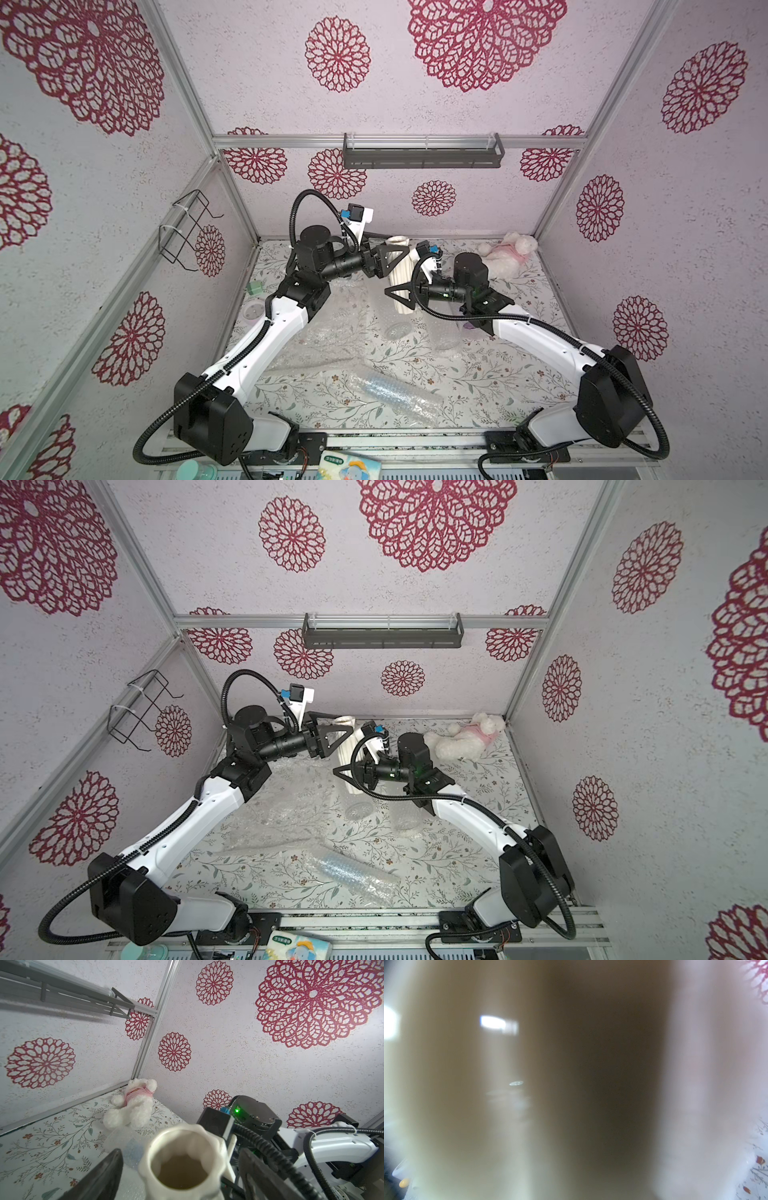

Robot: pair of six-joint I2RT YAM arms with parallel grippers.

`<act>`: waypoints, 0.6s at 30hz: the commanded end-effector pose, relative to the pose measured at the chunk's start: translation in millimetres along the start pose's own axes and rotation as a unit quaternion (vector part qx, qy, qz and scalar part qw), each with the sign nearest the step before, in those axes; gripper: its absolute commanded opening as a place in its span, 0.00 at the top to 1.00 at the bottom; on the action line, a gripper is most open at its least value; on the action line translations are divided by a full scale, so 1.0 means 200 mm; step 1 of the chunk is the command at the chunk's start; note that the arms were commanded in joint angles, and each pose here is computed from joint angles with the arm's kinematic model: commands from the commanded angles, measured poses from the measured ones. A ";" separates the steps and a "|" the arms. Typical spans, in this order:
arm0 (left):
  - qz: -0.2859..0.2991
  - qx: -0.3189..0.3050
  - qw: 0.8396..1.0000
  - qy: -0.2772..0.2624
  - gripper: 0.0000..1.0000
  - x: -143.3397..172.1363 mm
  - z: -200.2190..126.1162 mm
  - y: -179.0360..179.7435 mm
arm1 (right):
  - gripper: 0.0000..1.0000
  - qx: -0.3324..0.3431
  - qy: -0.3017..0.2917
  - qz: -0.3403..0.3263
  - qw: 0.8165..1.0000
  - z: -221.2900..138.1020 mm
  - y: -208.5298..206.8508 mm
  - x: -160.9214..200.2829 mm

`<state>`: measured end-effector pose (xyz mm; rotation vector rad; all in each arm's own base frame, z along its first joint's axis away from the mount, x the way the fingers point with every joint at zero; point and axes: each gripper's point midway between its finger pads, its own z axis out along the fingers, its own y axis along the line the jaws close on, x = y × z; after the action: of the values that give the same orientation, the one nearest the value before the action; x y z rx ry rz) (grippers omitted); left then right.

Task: Unwrap the vase from the bubble wrap
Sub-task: Place the vase at the center of the board.

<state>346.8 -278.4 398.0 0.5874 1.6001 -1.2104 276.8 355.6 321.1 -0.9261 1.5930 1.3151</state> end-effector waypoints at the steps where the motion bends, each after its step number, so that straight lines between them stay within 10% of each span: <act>1: 0.008 0.004 1.000 -0.006 0.11 -0.02 0.01 0.00 | 0.53 -0.034 -0.044 -0.076 0.996 -0.04 0.17 -0.21; 18: 0.002 0.018 1.000 -0.021 0.62 -0.09 0.02 -0.02 | 0.50 -0.043 -0.019 -0.070 0.996 0.00 0.17 -0.15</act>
<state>346.3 -283.0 406.4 0.5782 1.5806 -1.2569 266.2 361.7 314.7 -0.9837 1.6095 1.3110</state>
